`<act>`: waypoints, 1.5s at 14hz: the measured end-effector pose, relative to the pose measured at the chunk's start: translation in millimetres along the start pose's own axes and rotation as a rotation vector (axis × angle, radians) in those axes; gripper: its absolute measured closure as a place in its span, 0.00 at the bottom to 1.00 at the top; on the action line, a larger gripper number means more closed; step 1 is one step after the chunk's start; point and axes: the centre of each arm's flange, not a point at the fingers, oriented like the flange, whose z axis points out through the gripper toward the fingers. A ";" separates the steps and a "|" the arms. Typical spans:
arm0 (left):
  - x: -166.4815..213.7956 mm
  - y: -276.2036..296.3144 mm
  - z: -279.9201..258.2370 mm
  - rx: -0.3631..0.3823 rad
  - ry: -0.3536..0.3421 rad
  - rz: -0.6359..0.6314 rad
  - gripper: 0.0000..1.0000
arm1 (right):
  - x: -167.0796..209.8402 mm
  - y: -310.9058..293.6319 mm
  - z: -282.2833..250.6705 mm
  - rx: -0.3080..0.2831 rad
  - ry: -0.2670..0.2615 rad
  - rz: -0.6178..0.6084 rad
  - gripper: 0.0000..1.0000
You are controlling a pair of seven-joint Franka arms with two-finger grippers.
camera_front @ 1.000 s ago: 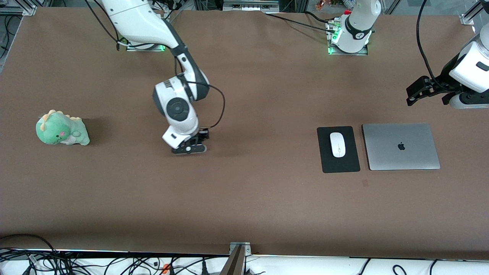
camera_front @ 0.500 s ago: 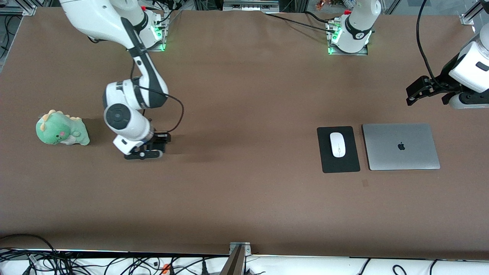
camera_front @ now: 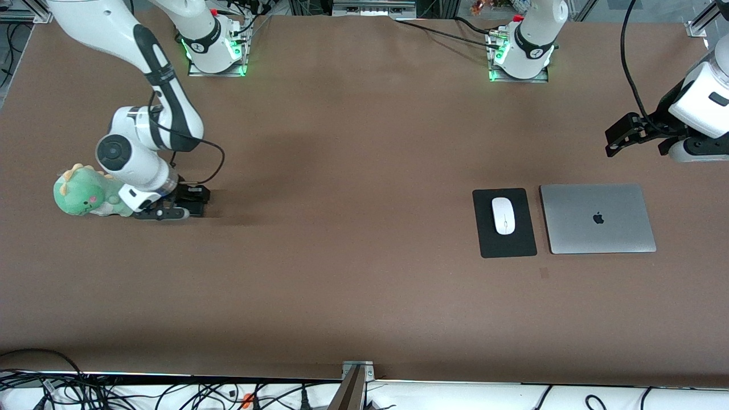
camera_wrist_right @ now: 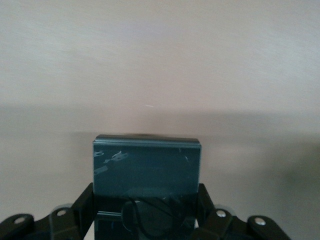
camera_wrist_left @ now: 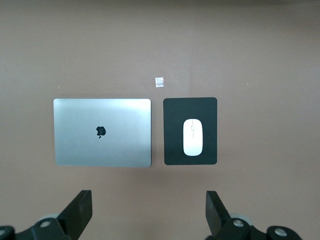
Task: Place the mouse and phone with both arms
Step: 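Raise the left gripper to rest while the right gripper carries the phone, then lower the black phone beside the plush toy and open the right gripper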
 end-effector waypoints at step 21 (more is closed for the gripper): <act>-0.4 2.8 -0.3 0.000 0.000 0.005 0.00 | 9.8 48.7 -6.9 0.139 0.058 -0.073 0.00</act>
